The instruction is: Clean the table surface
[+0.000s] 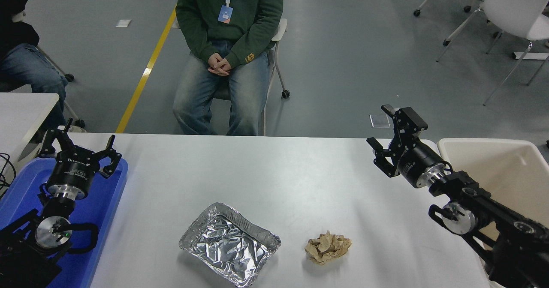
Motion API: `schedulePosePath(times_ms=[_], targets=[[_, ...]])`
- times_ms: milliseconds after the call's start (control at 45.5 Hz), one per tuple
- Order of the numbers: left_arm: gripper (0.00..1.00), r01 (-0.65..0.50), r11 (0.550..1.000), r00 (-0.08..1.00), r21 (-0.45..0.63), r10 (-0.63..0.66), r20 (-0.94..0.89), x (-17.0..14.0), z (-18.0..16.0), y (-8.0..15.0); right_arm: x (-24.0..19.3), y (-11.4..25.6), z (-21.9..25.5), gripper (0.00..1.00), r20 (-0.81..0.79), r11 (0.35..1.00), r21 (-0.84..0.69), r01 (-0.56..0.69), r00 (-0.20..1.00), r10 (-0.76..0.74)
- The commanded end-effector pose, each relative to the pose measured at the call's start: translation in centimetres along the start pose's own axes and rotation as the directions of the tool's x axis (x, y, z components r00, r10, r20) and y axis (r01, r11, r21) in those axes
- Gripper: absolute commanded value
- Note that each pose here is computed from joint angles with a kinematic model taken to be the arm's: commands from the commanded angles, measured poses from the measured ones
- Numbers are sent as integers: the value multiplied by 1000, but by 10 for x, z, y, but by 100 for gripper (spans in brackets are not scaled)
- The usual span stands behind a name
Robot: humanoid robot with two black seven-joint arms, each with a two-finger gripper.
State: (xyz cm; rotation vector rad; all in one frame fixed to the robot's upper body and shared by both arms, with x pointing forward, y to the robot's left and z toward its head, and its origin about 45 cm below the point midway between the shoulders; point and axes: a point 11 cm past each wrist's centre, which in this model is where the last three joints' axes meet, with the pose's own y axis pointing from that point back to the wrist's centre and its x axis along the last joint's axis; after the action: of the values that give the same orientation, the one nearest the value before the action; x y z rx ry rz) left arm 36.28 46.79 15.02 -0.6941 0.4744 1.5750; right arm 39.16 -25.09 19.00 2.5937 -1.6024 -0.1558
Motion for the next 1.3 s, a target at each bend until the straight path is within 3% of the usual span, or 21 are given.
schedulePosePath(times_ms=[0, 330, 418, 615, 791, 1033, 1187, 1275], targets=[[100, 0, 1000, 1000, 0, 0, 0, 0, 0, 0, -37, -6, -11, 99, -147, 987, -54, 154, 976, -160], [100, 0, 1000, 1000, 0, 0, 0, 0, 0, 0, -80, -17, -11, 100, -188, 943, -132, 306, 926, -327], [100, -1, 1000, 1000, 1, 1, 0, 1, 0, 1, -88, -21, -19, 99, -259, 916, -163, 366, 880, -398], [100, 0, 1000, 1000, 0, 0, 0, 0, 0, 0, -89, -28, -32, 99, -400, 892, -264, 367, 800, -447], [100, 0, 1000, 1000, 0, 0, 0, 0, 0, 0, -108, -24, -33, 99, -661, 859, -316, 402, 557, -503], [100, 0, 1000, 1000, 0, 0, 0, 0, 0, 0, -169, 3, -25, 100, -672, 746, -361, 560, 398, -624], [100, -1, 1000, 1000, 1, 1, 0, 1, 0, 1, -187, 16, 9, 99, -744, 664, -490, 565, 126, -656], [100, 0, 1000, 1000, 0, 0, 0, 0, 0, 0, -186, 18, 20, 99, -759, 651, -526, 548, 43, -650]])
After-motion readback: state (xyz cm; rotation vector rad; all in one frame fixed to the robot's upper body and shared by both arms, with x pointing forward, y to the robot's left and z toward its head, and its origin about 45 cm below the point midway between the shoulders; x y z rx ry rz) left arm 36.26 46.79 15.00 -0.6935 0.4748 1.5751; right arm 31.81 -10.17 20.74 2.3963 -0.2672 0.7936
